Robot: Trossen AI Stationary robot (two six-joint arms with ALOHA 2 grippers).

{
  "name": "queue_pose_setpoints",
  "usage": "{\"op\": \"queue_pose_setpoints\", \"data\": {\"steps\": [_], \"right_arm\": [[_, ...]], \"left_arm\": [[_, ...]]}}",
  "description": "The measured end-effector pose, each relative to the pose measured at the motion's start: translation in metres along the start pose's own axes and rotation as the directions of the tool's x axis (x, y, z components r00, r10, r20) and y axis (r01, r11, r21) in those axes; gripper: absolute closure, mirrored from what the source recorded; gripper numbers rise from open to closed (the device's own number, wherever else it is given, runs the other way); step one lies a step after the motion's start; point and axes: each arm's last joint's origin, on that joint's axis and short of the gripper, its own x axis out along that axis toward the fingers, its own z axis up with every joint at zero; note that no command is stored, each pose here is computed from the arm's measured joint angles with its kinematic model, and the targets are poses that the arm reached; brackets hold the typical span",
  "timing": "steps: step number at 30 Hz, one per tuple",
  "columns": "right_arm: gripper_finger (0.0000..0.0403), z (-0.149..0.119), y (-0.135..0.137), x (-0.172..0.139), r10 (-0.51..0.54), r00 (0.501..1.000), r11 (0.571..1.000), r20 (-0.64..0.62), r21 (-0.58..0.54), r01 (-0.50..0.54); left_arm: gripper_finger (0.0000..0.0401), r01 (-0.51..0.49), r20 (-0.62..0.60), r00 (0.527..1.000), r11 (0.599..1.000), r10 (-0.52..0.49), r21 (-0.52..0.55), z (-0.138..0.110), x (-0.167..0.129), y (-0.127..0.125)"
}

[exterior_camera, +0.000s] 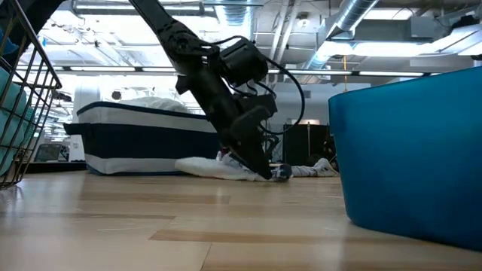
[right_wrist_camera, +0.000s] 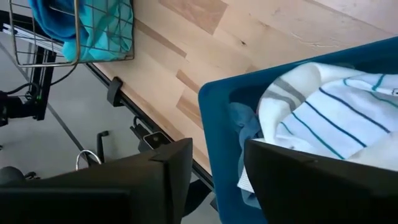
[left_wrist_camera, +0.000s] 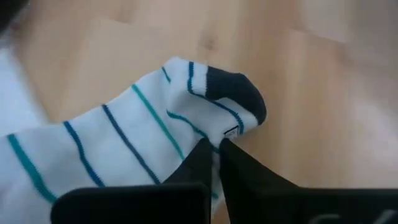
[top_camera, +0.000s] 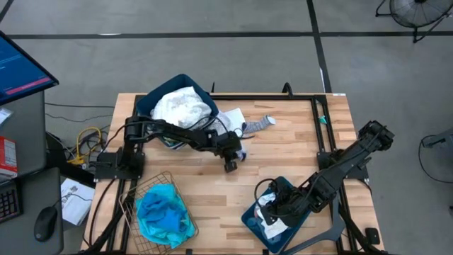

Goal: Pick & Place Cloths
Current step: Put the white short into the wire basket

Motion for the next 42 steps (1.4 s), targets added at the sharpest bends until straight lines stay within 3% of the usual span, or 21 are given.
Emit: {"op": "queue_pose_setpoints", "data": {"steps": [5,10,17,23,29,35,38,42], "right_arm": [[0.0269,0.000,0.002,0.000,0.027,0.999,1.000,0.024,0.004,-0.027],[0.0273,-0.003,0.008,-0.002,0.091,0.994,0.995,0.068,-0.036,-0.089],[0.0273,0.000,0.018,-0.003,0.194,0.968,0.971,0.157,-0.172,-0.167],[0.0273,0.007,0.030,-0.007,0.290,0.906,0.923,0.309,-0.339,-0.180],[0.0273,0.021,0.034,-0.012,0.274,0.841,0.882,0.466,-0.470,-0.026],[0.0269,0.044,0.033,-0.007,0.227,0.826,0.829,0.516,-0.548,0.114],[0.0248,0.057,0.032,-0.003,0.203,0.835,0.805,0.511,-0.572,0.155],[0.0189,0.070,0.029,0.002,0.169,0.869,0.789,0.465,-0.592,0.163]], "left_arm": [[0.0401,0.114,0.002,0.993,0.993,-0.115,0.043,0.003,-0.023,-0.032],[0.0401,0.204,0.178,0.959,0.974,-0.220,0.103,0.031,-0.082,-0.053],[0.0401,0.235,0.393,0.877,0.959,-0.279,0.157,0.052,-0.172,-0.059],[0.0401,0.241,0.510,0.805,0.953,-0.302,0.184,0.055,-0.225,-0.058],[0.0401,0.240,0.546,0.780,0.952,-0.306,0.192,0.053,-0.246,-0.056],[0.0401,0.239,0.528,0.795,0.955,-0.297,0.177,0.050,-0.246,-0.056],[0.0401,0.240,0.527,0.797,0.955,-0.296,0.175,0.050,-0.246,-0.056],[0.0401,0.239,0.528,0.796,0.955,-0.296,0.174,0.050,-0.246,-0.056]]}}
